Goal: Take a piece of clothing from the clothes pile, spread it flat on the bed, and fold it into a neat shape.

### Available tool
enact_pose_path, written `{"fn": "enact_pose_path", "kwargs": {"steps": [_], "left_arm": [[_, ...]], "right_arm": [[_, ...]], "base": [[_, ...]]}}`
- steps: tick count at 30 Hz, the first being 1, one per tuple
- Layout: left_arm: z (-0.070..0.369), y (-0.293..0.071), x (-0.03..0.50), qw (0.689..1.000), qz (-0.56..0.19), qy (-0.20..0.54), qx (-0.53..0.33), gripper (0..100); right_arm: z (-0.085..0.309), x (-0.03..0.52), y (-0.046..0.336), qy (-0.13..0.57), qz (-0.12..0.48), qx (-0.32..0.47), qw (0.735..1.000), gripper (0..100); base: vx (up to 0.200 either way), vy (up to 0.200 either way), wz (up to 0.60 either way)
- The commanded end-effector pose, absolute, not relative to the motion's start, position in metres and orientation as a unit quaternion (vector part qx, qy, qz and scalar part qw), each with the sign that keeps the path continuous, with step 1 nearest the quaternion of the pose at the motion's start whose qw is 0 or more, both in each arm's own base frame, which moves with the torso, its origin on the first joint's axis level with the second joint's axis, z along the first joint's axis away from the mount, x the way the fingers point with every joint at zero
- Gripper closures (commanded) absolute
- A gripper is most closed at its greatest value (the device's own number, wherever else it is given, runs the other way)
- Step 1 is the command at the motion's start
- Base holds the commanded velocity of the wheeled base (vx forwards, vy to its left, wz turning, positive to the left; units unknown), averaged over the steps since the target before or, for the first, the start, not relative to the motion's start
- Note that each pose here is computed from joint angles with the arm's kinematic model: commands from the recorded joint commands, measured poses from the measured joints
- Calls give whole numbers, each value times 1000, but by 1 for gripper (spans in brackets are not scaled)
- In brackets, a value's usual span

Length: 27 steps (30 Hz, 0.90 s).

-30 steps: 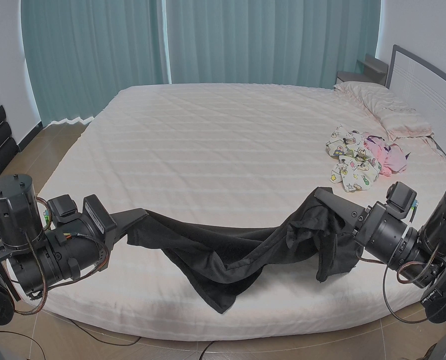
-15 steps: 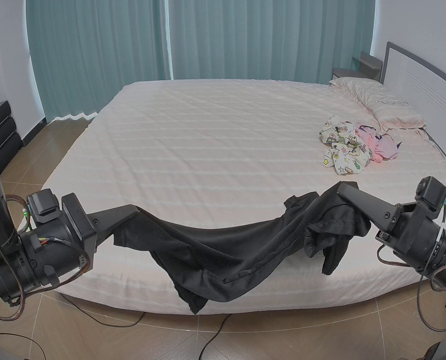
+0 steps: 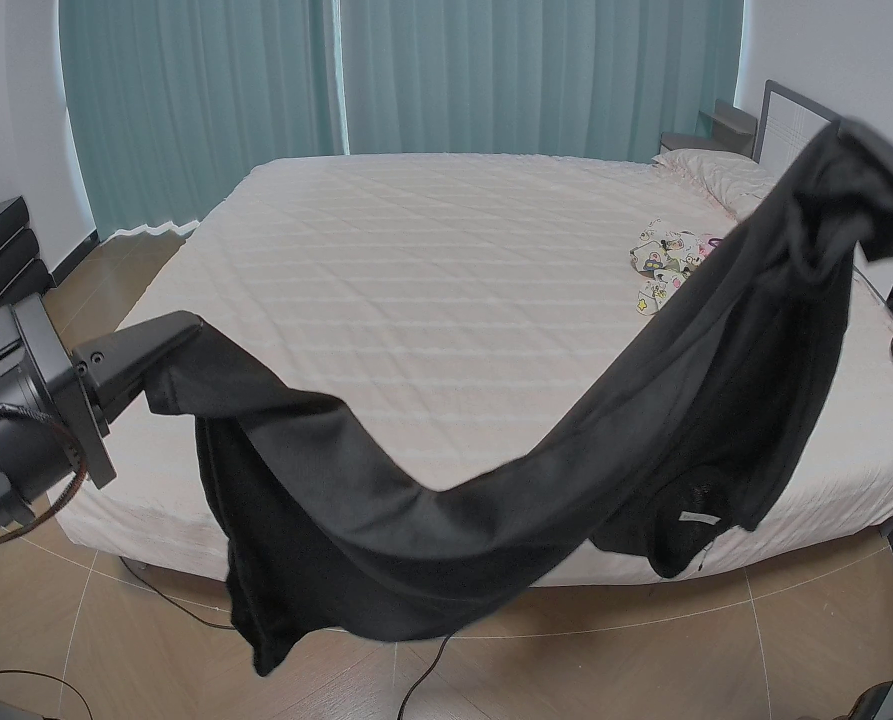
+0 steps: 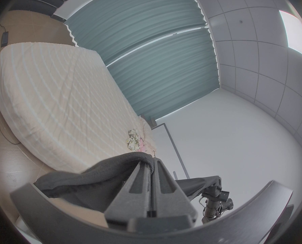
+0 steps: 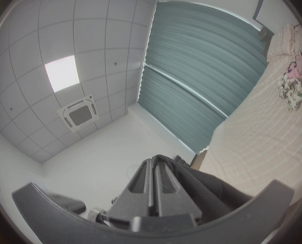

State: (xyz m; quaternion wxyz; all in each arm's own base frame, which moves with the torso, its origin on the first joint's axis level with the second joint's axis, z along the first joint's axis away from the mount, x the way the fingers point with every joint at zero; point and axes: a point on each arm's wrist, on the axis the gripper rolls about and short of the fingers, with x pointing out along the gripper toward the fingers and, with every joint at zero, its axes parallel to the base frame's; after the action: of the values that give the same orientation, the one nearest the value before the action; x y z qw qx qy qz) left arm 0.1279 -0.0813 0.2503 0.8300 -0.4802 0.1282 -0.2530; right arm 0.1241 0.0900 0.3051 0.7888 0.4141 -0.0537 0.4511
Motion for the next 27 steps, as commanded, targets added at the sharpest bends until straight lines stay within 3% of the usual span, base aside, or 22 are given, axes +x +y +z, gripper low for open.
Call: {"fn": "enact_pose_path", "kwargs": {"steps": [1,9,17,23,27], "left_arm": [[282,-80,131,830,-246,89,-492,100],[241,-107,177,840,-186,176,-478,100],[221,-117,202,843,-157,206,-471,100],[208,-126,226,846,-155,195,-472,100],[195,-130,242,852,-148,196,-463,100]], "right_arm": [[386,159,54,-114,385,446,800,100],[337,244,36,-46,288,449,845,100],[289,284,39,-15,277,447,850,100],[277,303,40,-21,280,444,851,100],[275,305,42,-18,279,445,851,100]], "base": [[0,0,0],[0,0,0],[0,0,0],[0,0,0],[200,0,0]]}}
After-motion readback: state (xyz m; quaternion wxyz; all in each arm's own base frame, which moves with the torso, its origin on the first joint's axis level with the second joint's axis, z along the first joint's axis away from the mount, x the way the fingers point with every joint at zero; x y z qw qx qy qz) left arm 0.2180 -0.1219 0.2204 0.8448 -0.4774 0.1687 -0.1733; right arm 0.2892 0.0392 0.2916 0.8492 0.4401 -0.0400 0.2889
